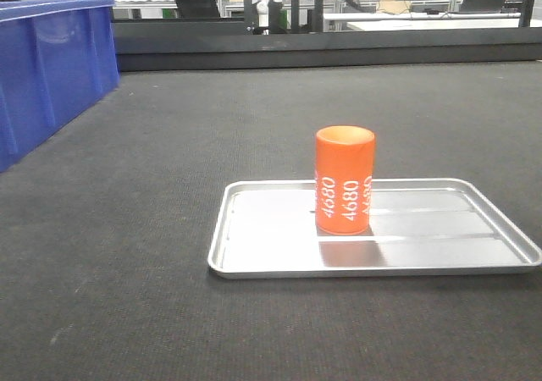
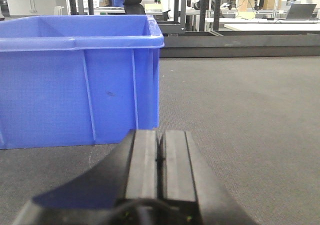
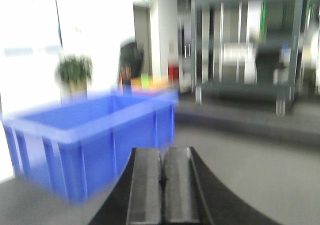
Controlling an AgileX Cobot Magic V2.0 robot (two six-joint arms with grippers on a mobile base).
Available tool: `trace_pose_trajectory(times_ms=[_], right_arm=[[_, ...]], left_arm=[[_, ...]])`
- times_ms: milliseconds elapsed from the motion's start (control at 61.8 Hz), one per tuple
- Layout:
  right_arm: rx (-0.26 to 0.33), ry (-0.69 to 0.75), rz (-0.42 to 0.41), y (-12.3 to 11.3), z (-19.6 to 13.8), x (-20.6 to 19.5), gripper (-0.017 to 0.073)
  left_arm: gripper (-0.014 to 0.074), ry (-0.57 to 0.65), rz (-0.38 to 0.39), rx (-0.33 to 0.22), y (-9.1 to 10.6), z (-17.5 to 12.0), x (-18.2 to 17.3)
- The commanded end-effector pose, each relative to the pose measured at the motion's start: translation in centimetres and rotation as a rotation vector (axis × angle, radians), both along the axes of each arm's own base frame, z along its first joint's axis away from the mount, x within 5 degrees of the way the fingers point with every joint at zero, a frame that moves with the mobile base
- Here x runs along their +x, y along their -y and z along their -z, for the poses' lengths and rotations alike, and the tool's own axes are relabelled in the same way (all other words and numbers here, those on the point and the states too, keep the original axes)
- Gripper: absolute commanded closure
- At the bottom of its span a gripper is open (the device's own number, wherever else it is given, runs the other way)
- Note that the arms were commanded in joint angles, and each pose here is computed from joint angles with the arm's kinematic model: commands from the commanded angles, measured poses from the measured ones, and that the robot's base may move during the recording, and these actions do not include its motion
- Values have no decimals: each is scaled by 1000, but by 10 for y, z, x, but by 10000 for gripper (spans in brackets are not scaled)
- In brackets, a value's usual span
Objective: Grab orange capacitor from left shelf to right conveyor
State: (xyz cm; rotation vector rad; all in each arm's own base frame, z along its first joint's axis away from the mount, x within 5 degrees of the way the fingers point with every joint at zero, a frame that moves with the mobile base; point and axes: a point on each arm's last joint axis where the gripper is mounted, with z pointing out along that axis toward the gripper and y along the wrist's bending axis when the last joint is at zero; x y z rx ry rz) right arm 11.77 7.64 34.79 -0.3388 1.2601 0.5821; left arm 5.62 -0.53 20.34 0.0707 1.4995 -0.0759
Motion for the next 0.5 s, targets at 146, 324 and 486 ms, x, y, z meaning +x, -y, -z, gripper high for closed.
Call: trace_pose_trajectory(times_ms=[146, 324, 486], right_arm=[[120, 203, -11, 18, -32, -33, 470], [19, 265, 112, 29, -33, -37, 480], [-43, 115, 380, 57, -21, -42, 509]], left_arm=[[699, 84, 4, -14, 0, -10, 0], [699, 84, 4, -14, 0, -10, 0], [699, 84, 4, -14, 0, -10, 0]])
